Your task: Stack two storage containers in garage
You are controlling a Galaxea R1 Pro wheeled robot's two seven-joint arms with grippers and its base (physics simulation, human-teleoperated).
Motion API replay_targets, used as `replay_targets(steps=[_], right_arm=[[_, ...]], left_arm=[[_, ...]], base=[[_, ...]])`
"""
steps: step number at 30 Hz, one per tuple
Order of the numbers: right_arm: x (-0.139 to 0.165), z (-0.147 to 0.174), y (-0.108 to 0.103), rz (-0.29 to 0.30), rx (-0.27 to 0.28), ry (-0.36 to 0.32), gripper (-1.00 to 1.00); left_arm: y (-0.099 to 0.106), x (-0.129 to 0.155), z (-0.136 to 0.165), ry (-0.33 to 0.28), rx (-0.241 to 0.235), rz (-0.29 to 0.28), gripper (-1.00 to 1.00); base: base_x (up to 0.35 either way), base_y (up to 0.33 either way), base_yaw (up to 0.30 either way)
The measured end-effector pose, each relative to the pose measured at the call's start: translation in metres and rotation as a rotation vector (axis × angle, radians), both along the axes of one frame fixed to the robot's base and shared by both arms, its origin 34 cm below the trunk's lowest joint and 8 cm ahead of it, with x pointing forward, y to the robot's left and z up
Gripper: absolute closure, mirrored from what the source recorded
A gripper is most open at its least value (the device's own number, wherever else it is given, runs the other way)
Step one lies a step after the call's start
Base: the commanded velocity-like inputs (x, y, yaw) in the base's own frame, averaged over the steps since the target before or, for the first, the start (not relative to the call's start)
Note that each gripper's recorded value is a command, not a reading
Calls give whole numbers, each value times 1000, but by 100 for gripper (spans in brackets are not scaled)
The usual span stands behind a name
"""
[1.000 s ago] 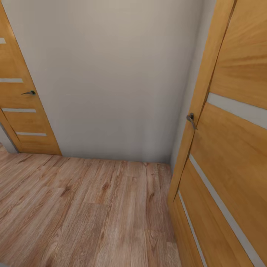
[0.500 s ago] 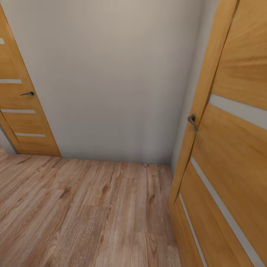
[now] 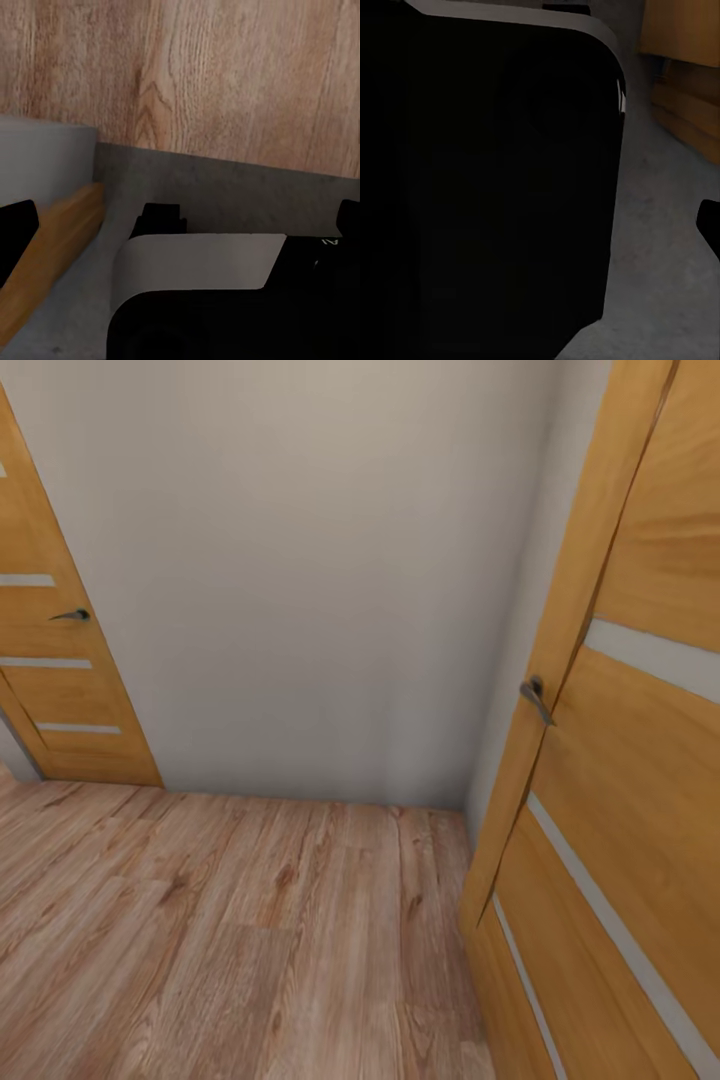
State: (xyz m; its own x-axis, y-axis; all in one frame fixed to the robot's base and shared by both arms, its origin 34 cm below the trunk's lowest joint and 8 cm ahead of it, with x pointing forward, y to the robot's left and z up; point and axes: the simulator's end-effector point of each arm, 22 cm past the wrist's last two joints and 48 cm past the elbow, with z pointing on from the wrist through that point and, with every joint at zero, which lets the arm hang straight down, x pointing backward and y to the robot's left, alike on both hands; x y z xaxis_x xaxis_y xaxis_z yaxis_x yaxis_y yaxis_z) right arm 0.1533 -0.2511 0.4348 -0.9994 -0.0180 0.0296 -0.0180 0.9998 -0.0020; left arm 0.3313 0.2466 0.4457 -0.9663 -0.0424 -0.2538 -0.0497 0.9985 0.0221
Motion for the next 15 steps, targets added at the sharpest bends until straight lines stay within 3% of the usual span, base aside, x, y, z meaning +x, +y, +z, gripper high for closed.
replay_targets(steps=[15], right_arm=[[0,0,0,0,1,1,-100]], left_arm=[[0,-1,0,0,0,0,-100]], base=[[150,20,0]])
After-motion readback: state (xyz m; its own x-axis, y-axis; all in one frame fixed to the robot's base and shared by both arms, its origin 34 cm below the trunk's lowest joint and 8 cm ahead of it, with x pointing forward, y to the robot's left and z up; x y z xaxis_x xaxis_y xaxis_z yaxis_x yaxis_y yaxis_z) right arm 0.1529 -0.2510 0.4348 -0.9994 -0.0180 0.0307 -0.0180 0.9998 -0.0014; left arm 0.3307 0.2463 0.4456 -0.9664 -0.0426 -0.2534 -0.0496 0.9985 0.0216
